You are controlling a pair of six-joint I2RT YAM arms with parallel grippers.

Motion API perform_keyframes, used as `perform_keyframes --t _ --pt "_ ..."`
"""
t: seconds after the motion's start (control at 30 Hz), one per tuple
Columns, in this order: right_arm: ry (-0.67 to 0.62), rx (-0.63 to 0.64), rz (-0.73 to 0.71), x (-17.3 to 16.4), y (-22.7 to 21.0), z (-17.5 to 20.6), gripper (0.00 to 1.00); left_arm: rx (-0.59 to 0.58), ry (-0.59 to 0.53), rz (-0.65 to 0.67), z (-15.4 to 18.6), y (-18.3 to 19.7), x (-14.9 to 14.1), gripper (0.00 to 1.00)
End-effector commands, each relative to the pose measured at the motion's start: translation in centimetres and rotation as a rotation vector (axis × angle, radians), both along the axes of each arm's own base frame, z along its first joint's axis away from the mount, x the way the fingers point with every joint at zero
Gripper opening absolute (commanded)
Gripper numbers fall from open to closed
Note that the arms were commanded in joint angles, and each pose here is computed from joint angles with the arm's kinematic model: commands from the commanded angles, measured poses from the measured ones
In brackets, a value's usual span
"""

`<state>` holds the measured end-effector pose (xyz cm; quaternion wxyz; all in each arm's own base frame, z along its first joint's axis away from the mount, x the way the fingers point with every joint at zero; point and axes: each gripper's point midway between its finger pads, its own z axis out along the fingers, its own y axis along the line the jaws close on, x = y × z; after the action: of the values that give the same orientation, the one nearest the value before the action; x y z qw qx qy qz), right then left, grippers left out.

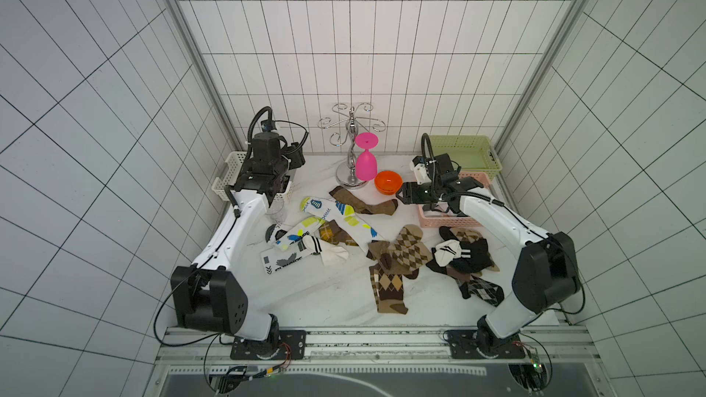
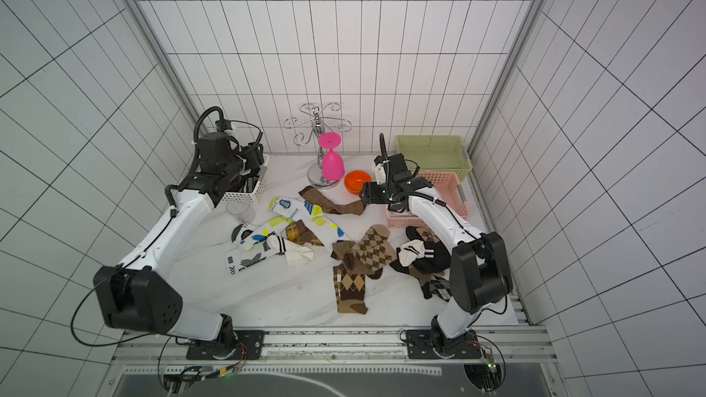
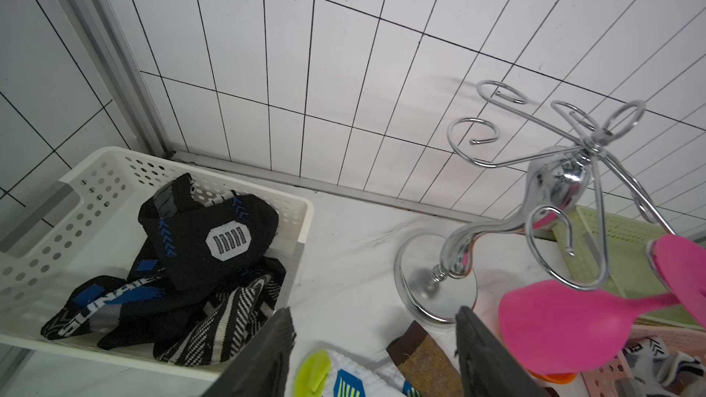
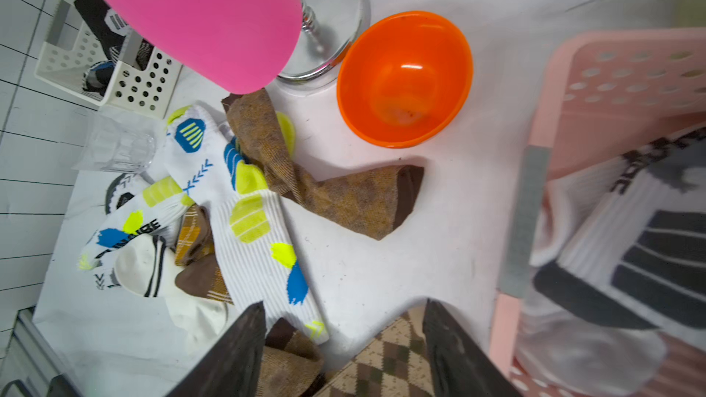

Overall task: Sort the socks into the basket by color
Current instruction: Pick up the sock at the center of the board.

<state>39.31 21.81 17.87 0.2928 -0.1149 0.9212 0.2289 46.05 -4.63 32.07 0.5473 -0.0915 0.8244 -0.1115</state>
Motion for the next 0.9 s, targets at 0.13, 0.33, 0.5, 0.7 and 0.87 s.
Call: perform_keyframes --t 0.13,0.33,0.5,0.7,0.87 --pt "0.001 -0.061 0.238 -4.8 6.1 -3.1 0.53 -0.050 0.011 -0.045 -0.5 -1.7 -5.5 0.67" --pt "-0.005 -0.135 0.425 -7.9 11.8 -5.8 0.51 -0.087 0.010 -0.056 -0.5 -2.2 -9.7 0.66" --pt "-0.016 -0.136 0.589 -10.8 17.1 -6.5 0.44 -0.101 -0.002 -0.054 0.3 -2.0 -12.1 0.66" --pt "-0.003 -0.136 0.723 -14.2 22.2 -8.3 0.48 -0.112 0.006 -0.061 0.2 -1.8 -14.3 0.66" --pt "-0.032 -0.173 0.747 -15.0 24.2 -9.9 0.66 -0.112 0.017 -0.068 -0.1 -1.7 -15.3 0.66"
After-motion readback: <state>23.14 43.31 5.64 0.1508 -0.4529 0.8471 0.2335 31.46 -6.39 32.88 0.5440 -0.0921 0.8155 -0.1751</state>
